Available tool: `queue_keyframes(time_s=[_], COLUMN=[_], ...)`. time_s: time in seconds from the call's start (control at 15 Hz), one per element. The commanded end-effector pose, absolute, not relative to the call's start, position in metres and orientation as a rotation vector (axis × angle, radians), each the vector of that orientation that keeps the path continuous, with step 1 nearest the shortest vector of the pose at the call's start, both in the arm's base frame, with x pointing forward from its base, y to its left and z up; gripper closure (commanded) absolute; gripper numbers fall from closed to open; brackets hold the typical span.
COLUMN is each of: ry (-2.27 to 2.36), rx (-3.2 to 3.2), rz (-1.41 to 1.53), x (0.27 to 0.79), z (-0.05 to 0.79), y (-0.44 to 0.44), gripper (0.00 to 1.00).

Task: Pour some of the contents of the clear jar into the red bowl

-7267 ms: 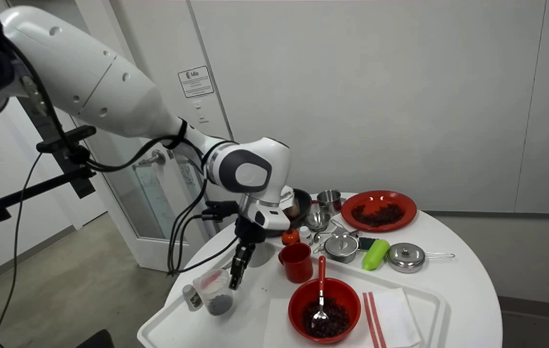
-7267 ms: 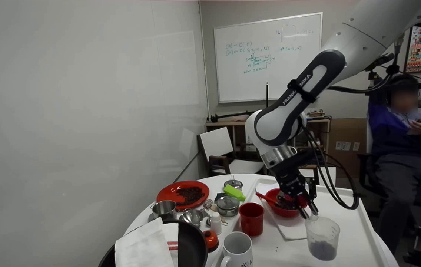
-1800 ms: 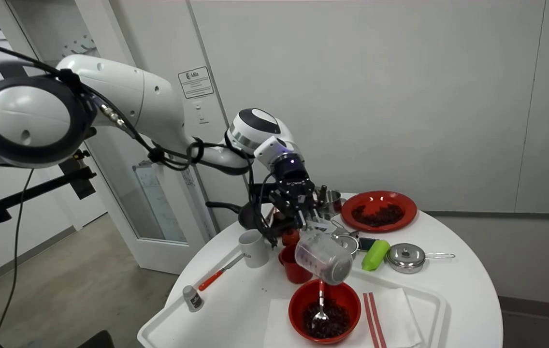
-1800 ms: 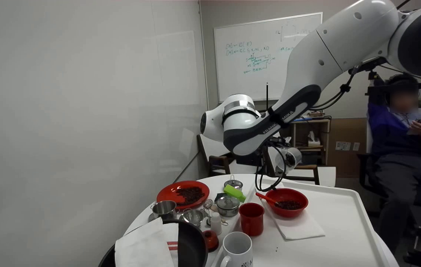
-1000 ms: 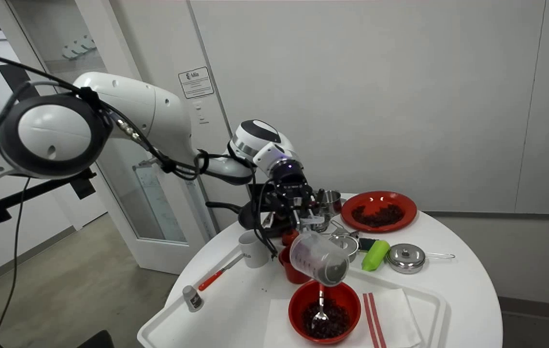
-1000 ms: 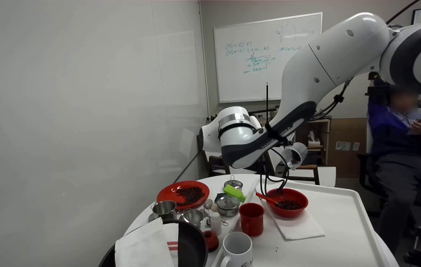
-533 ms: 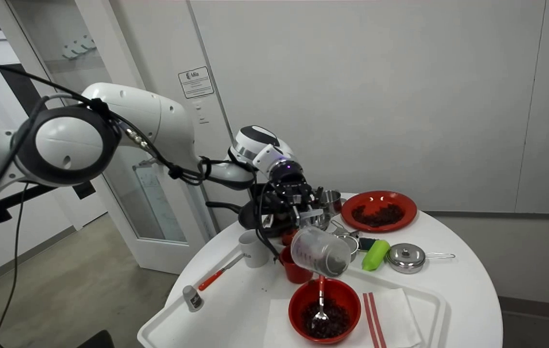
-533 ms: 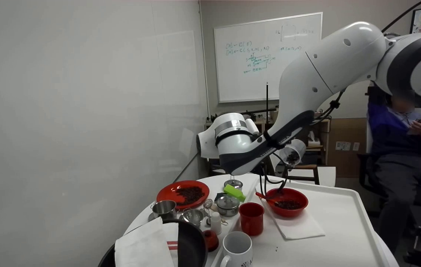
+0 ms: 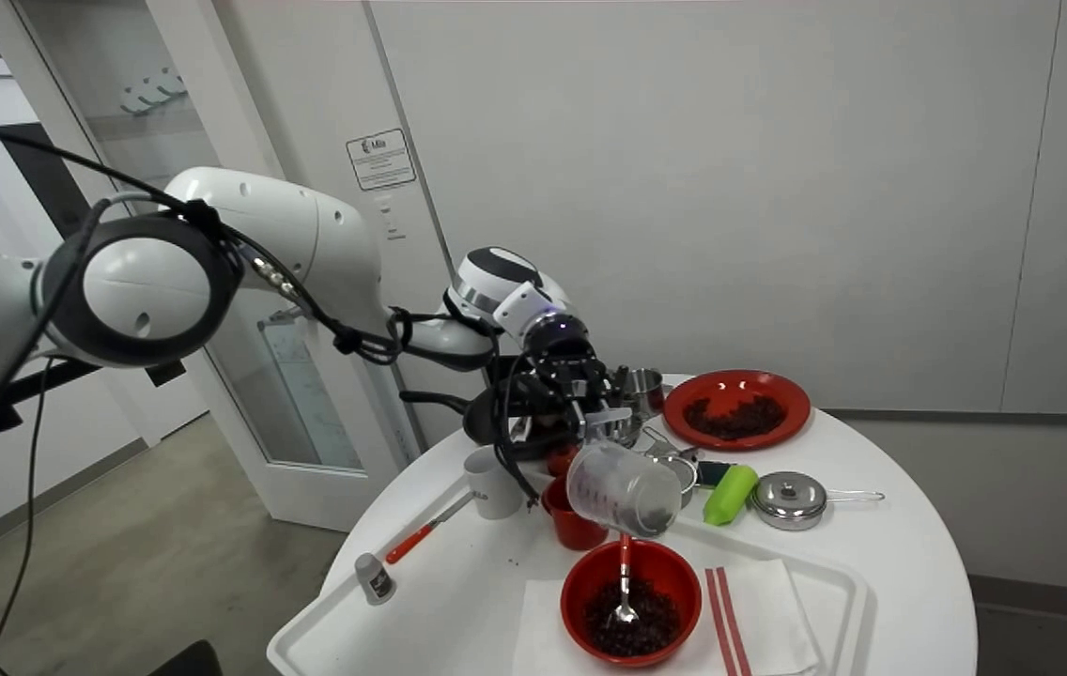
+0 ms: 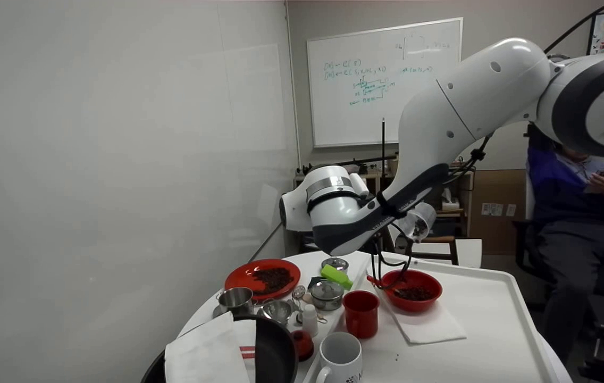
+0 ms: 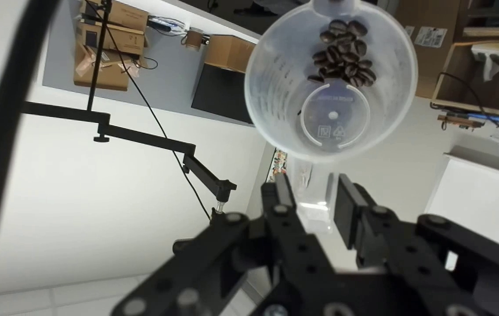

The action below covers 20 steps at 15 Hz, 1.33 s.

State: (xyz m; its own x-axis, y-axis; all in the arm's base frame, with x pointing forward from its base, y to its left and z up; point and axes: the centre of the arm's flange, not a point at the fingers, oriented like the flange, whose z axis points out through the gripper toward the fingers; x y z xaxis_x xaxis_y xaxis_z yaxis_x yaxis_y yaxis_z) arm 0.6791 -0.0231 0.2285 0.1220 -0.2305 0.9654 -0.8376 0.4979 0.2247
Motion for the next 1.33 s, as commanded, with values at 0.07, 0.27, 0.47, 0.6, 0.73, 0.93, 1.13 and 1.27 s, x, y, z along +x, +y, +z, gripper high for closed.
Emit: queue_keyframes(time_s=[0.07, 0.27, 0.47, 0.6, 0.73, 0.93, 1.13, 1.27], ry=[-1.383, -1.358, -1.329, -1.304, -1.272, -1.235, -1.166, -1.094], rx=[1.200, 1.329, 1.463, 1.544, 1.607, 1.713, 1.843, 1.926], rz=[0.392, 0.273, 0.160, 0.082, -0.010, -0.130, -0.197, -0.224], x=[0.687, 0.686, 0.682, 0.680, 0.676, 0.666, 0.654, 0.648], z=[0.218, 0.208, 0.204, 0.204, 0.206, 0.229, 0.261, 0.277], y=[-0.022, -0.021, -0.020, -0.016, -0.011, -0.006, 0.006, 0.018], gripper=[0.88, 0.88, 0.88, 0.88, 0.88, 0.88, 0.88, 0.88])
